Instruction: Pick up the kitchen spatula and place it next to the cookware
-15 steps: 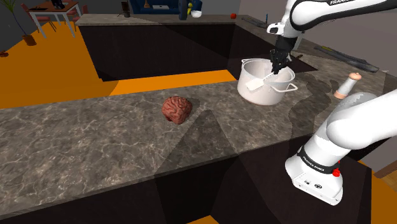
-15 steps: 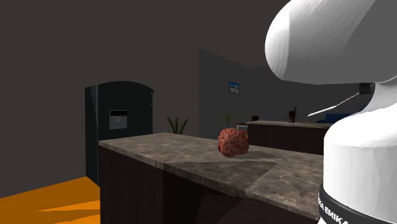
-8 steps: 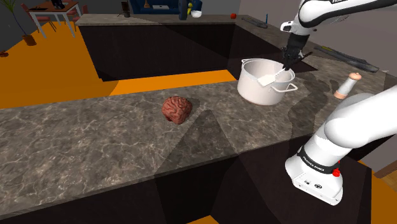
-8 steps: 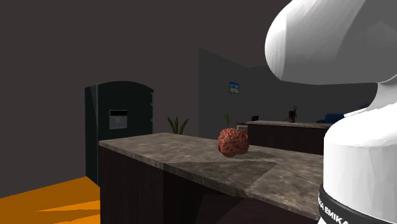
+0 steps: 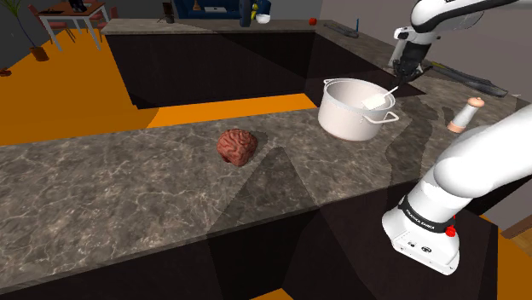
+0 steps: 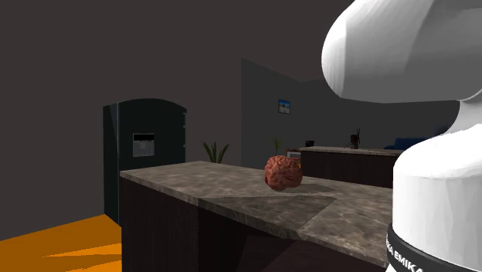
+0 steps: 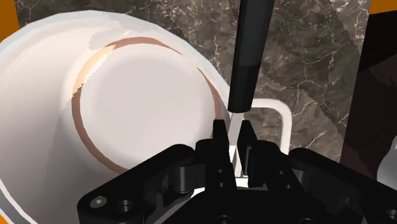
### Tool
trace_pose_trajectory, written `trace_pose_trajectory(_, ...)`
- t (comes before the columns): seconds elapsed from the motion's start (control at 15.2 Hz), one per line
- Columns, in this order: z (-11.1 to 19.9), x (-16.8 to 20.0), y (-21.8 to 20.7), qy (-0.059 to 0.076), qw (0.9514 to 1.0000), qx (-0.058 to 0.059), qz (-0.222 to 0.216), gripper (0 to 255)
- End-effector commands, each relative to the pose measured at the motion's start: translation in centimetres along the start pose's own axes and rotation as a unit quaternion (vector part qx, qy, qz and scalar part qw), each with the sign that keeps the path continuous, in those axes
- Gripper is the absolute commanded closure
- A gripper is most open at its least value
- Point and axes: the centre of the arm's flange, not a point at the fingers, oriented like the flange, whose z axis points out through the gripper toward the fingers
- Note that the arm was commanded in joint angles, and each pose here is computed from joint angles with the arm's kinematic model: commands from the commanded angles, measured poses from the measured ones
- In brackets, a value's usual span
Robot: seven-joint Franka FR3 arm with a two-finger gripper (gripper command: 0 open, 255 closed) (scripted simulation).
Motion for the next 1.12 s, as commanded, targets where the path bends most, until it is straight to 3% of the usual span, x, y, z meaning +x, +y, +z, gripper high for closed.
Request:
trace_pose_trajectory(0.0,0.2,-2.9,0.8,-0.001,1.0000,0.000,0.000,255)
trace_pose_trajectory(1.06,1.5,-23.3,6.1,-0.001,1.0000,0.000,0.000,255)
